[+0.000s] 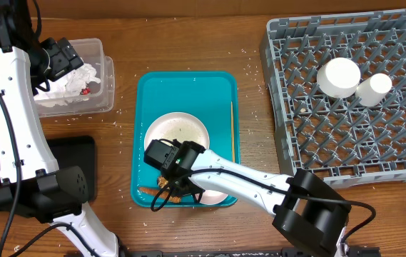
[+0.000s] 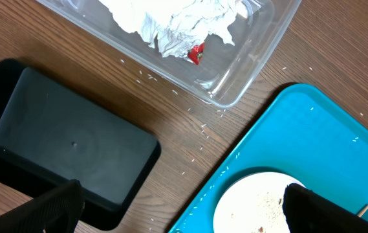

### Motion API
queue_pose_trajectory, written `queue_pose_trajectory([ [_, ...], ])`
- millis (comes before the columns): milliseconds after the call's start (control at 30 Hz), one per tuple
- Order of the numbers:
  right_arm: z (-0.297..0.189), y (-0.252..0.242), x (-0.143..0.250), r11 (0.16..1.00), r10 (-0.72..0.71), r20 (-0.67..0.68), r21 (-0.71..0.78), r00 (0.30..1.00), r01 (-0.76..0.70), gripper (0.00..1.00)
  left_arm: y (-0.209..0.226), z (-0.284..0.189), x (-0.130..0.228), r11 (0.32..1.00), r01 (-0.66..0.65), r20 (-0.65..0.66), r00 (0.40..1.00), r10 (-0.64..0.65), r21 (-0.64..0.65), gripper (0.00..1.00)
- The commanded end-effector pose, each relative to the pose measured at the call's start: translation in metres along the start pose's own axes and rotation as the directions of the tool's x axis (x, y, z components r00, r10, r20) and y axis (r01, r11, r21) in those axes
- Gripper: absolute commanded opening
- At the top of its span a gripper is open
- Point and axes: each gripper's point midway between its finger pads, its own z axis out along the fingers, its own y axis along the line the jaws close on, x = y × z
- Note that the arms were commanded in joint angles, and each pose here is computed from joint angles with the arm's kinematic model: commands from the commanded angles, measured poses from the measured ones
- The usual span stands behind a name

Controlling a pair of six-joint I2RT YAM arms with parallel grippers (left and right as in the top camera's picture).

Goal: Sort waste into correct bins and load items into the dishwasher
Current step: 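Carry the pink bowl right and set it upside down in the rack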

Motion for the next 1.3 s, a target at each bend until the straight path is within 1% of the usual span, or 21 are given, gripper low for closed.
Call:
queue_pose_trajectory([
  [0,-0.007,-0.001,-0.007,1.000,0.013,0.011,0.008,1.000,-0.013,0.05,0.001,-0.003,-0.001,1.000,-0.015,0.008,1.000,0.015,0.004,1.00],
  [133,-0.029,0.005,-0.017,1.000,0.026,0.019,-0.012,0.999,-0.025,0.04,0.001,-0.003,-0.001,1.000,-0.015,0.008,1.000,0.015,0.004,1.00],
  [300,-0.082,0.010,-0.037,0.997,0.054,0.067,-0.062,0.996,-0.050,0.04,0.002,-0.003,0.000,1.000,-0.015,0.007,1.000,0.015,0.003,1.00],
  [433,-0.131,-0.013,-0.060,0.989,0.130,0.111,-0.087,0.985,-0.120,0.04,0.002,-0.003,0.000,1.000,-0.015,0.006,1.000,0.015,0.003,1.00],
  [533,-0.169,-0.051,-0.082,0.974,0.217,0.157,-0.108,0.964,-0.201,0.04,0.002,-0.003,0.000,1.000,-0.015,0.006,1.000,0.015,0.003,1.00],
  [600,-0.197,-0.090,-0.097,0.948,0.312,0.190,-0.134,0.931,-0.290,0.04,0.002,-0.003,-0.001,1.000,-0.015,0.007,1.000,0.015,0.003,1.00],
  [667,-0.220,-0.136,-0.108,0.908,0.416,0.217,-0.162,0.883,-0.387,0.04,0.002,-0.003,-0.001,1.000,-0.015,0.007,1.000,0.015,0.003,1.00],
  [733,-0.235,-0.176,-0.115,0.882,0.463,0.224,-0.211,0.857,-0.422,0.04,0.002,-0.003,0.000,1.000,-0.015,0.007,1.000,0.015,0.003,1.00],
  [800,-0.247,-0.211,-0.118,0.849,0.507,0.203,-0.283,0.838,-0.445,0.04,0.002,-0.003,0.000,1.000,-0.015,0.007,1.000,0.015,0.003,1.00],
  [933,-0.261,-0.267,-0.120,0.780,0.530,0.147,-0.470,0.835,-0.413,0.04,0.002,-0.003,0.000,1.000,-0.015,0.005,1.000,0.015,0.001,1.00],
  [1033,-0.267,-0.294,-0.119,0.702,0.534,0.124,-0.616,0.836,-0.357,0.04,0.002,-0.003,0.000,1.000,-0.015,0.003,1.000,0.015,0.001,1.00],
  [1167,-0.257,-0.322,-0.111,0.627,0.558,0.094,-0.699,0.825,-0.344,0.04,0.002,-0.003,0.000,1.000,-0.015,0.004,1.000,0.015,0.001,1.00],
  [1267,-0.246,-0.332,-0.110,0.550,0.560,0.084,-0.781,0.824,-0.295,0.04,0.002,-0.003,0.000,1.000,-0.015,0.004,1.000,0.015,0.002,1.00],
])
